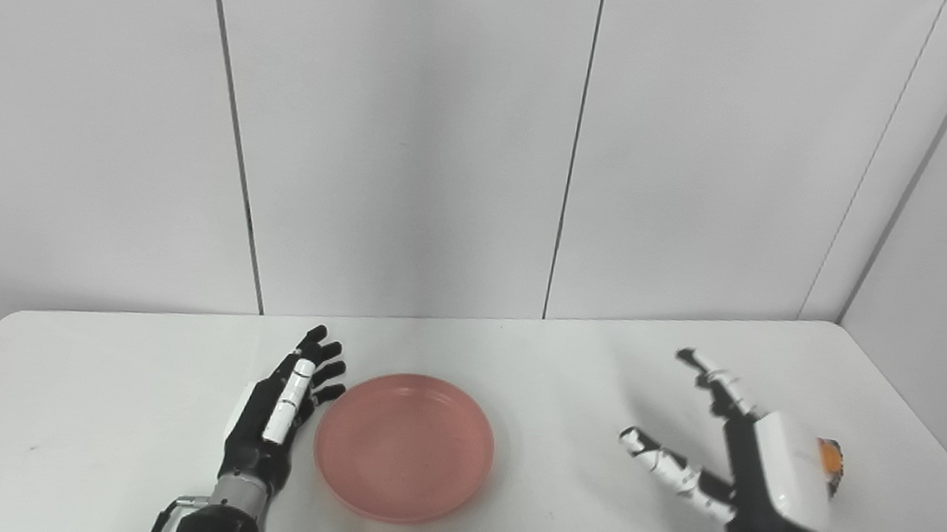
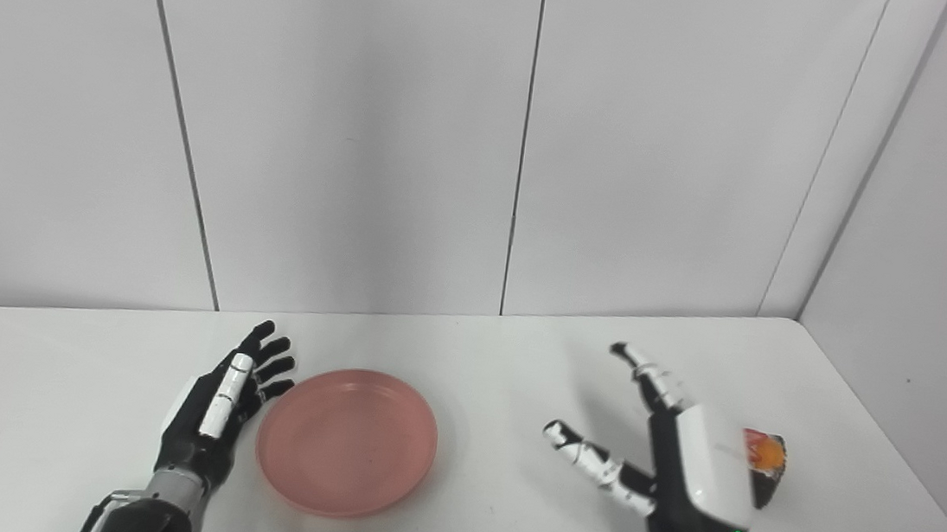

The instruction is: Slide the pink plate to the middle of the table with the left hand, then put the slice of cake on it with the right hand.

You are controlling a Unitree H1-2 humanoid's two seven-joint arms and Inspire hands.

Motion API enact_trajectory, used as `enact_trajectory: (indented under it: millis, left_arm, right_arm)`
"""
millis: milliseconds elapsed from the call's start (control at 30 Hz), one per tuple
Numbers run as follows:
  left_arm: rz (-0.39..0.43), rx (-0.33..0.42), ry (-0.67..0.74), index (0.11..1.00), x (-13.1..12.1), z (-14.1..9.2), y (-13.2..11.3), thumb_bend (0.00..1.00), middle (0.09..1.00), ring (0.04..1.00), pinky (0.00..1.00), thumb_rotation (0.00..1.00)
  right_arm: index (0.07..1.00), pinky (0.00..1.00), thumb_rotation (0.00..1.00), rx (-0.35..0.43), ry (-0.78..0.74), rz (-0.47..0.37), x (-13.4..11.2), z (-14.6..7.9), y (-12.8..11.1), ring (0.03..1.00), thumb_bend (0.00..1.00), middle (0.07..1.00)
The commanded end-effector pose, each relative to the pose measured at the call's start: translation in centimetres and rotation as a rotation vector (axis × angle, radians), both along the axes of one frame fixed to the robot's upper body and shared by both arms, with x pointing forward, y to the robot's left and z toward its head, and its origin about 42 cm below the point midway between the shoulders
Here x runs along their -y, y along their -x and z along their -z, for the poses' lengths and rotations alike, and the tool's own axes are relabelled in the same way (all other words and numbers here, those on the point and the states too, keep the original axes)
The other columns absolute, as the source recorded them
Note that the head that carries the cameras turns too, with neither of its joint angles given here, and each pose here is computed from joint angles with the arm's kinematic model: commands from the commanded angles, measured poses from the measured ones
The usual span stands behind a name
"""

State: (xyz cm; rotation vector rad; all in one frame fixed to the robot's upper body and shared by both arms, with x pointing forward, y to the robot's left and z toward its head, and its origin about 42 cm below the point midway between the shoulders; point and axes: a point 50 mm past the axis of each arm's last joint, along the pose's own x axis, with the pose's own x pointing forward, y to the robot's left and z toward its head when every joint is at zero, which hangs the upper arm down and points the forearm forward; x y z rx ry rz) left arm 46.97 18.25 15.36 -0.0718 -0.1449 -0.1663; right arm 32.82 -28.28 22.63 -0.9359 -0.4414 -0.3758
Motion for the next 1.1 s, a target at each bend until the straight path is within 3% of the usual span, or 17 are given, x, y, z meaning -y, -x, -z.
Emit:
enact_trajectory:
  millis: [0, 233, 300, 533, 867, 1067]
  left_arm:
    - [0.005, 0.035, -0.003, 0.883, 0.2, -1.5, -0.8, 0.72, 0.873, 0.853, 0.78, 0.84]
    - [0.01, 0.029, 0.013, 0.887, 0.5, -1.4, -0.6, 0.71, 0.876, 0.862, 0.8, 0.84]
    - [0.01, 0.031, 0.007, 0.889, 0.6, -1.4, -0.6, 0.7, 0.875, 0.858, 0.79, 0.85]
    - [0.016, 0.033, 0.003, 0.896, 0.7, -1.2, -0.3, 0.69, 0.884, 0.857, 0.78, 0.86]
    - [0.018, 0.027, 0.001, 0.892, 0.8, -0.9, -0.1, 0.68, 0.882, 0.854, 0.78, 0.87]
    - [0.017, 0.019, 0.0, 0.899, 0.7, -0.8, 0.1, 0.67, 0.883, 0.856, 0.78, 0.87]
  right_arm:
    - [0.779, 0.62, 0.82, 0.114, 0.045, 0.003, 1.0, -1.9, -0.5, 0.726, 0.73, 0.783]
    - [0.77, 0.65, 0.83, 0.102, 0.244, 0.118, 5.0, -3.2, -2.1, 0.716, 0.74, 0.763]
    - [0.767, 0.65, 0.88, 0.089, 0.314, 0.162, 6.1, -3.4, -2.7, 0.724, 0.76, 0.766]
    - [0.74, 0.67, 0.83, 0.064, 0.464, 0.259, 9.6, -2.9, -5.0, 0.724, 0.78, 0.748]
    - [0.725, 0.61, 0.79, -0.196, 0.525, 0.353, 14.3, 0.3, -6.7, 0.681, 0.79, 0.726]
    - [0.717, 0.59, 0.78, -0.284, 0.525, 0.372, 15.4, 2.1, -6.9, 0.669, 0.8, 0.719]
